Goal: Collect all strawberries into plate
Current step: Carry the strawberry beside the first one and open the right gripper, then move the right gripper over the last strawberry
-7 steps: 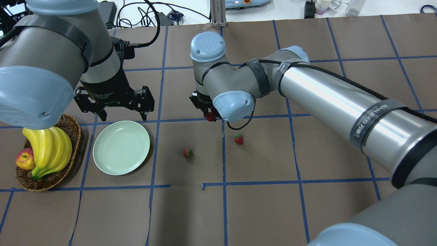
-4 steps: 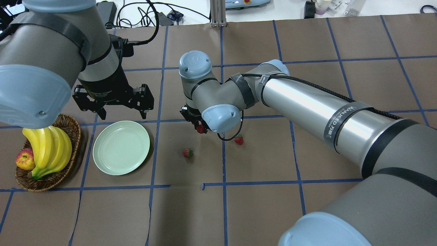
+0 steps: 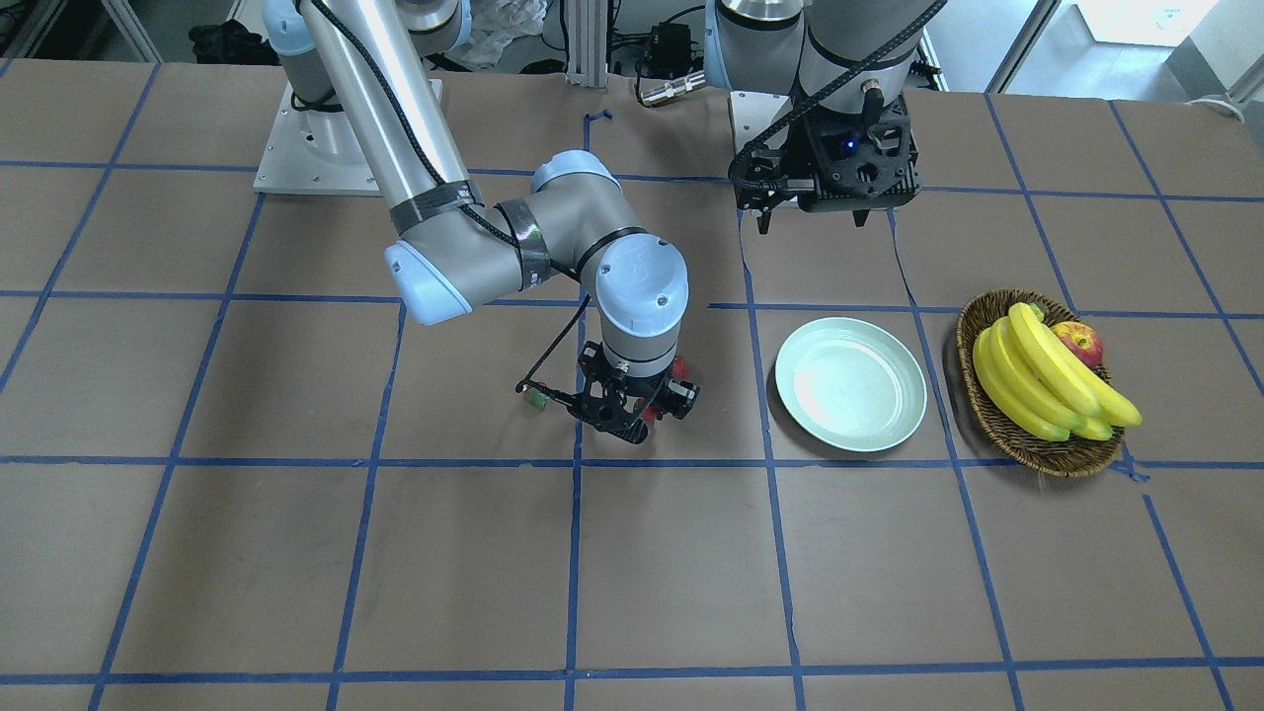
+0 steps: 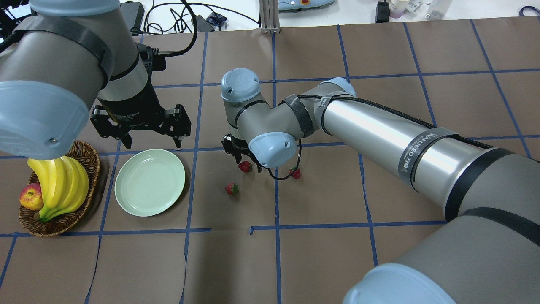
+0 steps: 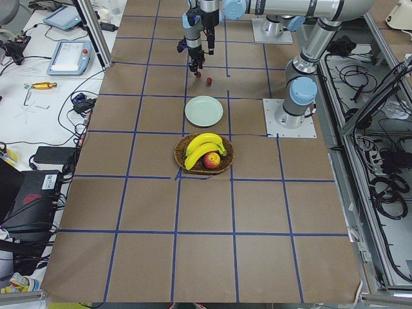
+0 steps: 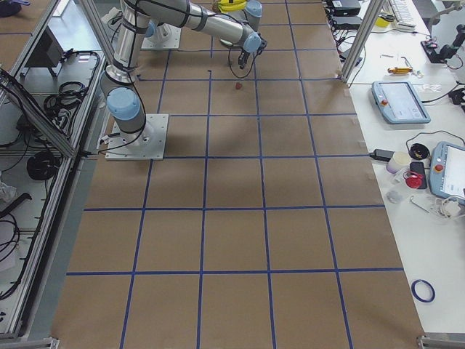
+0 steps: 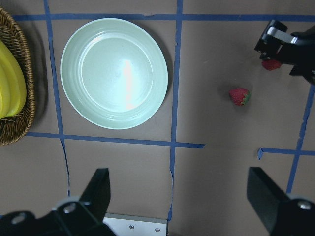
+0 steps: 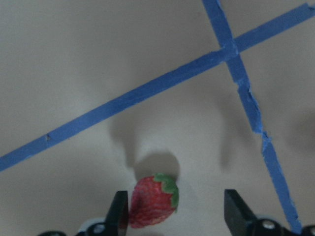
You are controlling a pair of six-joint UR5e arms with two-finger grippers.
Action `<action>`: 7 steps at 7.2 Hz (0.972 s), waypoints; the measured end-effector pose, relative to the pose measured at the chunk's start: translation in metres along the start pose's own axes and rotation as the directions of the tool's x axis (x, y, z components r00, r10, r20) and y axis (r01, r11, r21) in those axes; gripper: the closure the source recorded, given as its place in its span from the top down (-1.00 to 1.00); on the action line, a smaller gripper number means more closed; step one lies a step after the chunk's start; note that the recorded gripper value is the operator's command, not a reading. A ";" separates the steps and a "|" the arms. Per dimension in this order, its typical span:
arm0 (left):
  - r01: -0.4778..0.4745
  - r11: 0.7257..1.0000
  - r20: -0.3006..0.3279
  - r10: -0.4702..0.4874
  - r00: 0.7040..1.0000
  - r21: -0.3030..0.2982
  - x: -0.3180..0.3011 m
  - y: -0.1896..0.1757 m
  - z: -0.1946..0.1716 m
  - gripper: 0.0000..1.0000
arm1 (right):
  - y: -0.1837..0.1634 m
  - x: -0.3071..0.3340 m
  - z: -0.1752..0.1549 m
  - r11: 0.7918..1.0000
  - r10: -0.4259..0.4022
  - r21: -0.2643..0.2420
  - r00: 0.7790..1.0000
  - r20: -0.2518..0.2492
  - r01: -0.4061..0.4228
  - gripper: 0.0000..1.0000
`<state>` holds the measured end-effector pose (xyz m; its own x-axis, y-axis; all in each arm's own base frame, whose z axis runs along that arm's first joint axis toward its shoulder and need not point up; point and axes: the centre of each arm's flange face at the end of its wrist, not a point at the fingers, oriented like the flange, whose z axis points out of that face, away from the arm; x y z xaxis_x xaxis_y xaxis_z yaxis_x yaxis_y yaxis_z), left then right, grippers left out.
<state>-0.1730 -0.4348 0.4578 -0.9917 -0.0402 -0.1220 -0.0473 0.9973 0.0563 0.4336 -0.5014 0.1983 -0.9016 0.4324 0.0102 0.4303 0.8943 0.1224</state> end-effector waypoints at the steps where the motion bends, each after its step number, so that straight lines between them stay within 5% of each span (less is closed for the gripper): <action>1: 0.000 1.000 0.001 0.000 1.000 0.000 0.000 0.000 0.000 1.00 | 0.002 0.004 -0.012 1.000 -0.001 0.006 1.000 -0.007 0.001 1.00; 4: -0.002 1.000 0.007 0.002 1.000 -0.005 0.000 0.000 0.003 1.00 | -0.001 0.034 -0.072 0.993 -0.073 0.086 0.994 -0.085 0.081 1.00; 7: -0.005 1.000 0.011 0.005 1.000 -0.009 0.001 -0.002 0.005 1.00 | -0.015 0.070 -0.050 0.972 -0.215 0.040 0.949 -0.232 0.230 1.00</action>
<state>-0.1737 -0.4364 0.4530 -0.9906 -0.0347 -0.1324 -0.0437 0.9969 0.0658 0.3623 -0.4905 0.2469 -0.9580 0.1911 0.2137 0.2125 0.9737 0.0817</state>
